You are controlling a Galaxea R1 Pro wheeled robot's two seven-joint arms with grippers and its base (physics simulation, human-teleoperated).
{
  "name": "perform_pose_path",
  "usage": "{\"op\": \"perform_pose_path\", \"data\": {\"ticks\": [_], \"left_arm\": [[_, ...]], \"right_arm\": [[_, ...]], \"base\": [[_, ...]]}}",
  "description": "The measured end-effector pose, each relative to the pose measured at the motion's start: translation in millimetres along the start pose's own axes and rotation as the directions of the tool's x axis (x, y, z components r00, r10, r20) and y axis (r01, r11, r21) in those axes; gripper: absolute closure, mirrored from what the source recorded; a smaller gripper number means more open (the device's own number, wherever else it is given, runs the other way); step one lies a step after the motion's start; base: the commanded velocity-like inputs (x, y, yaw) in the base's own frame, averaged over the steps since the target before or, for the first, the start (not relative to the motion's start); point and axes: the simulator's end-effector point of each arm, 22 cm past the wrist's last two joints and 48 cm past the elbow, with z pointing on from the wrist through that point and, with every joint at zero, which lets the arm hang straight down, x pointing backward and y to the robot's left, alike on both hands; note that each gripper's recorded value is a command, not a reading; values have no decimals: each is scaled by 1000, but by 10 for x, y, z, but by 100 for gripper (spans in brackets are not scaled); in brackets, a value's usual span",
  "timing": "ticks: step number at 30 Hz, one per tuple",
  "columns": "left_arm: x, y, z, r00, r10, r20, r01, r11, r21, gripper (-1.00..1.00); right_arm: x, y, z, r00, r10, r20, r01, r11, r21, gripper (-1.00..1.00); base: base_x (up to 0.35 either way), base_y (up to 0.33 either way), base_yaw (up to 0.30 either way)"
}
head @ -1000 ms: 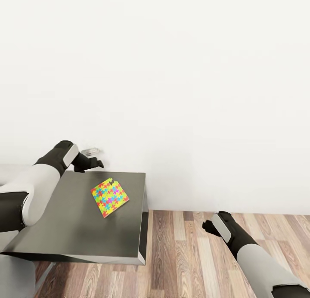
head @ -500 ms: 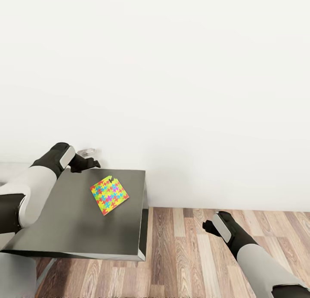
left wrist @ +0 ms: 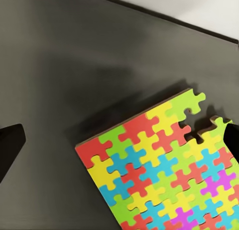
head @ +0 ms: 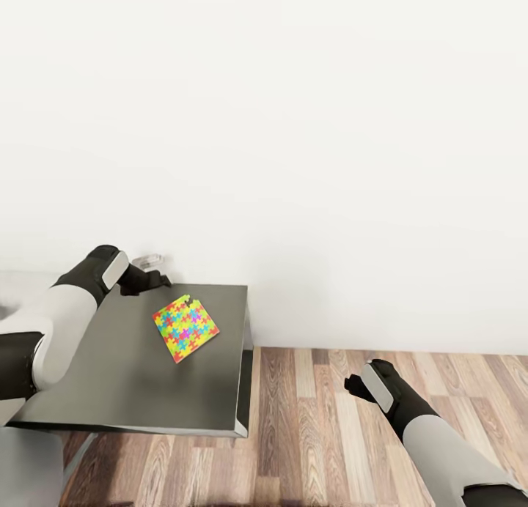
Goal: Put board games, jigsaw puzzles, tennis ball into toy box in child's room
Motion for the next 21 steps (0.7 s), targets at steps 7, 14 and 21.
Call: {"op": "perform_pose_path", "data": {"ticks": [7, 14, 21], "left_arm": [[80, 22, 98, 1000, -1, -17, 1, 1000, -3, -100], [134, 38, 178, 1000, -2, -31, 2, 1000, -6, -100], [181, 54, 255, 999, -2, -42, 2, 1000, -10, -100]], "right_arm": [[46, -2, 50, 1000, -2, -11, 2, 1000, 3, -100], [88, -7, 100, 1000, -4, -22, 4, 1000, 7, -100], [129, -12, 148, 999, -6, -32, 6, 1000, 11, -100]], "base": [[0, 0, 0], [0, 0, 0], [0, 0, 0]]}}
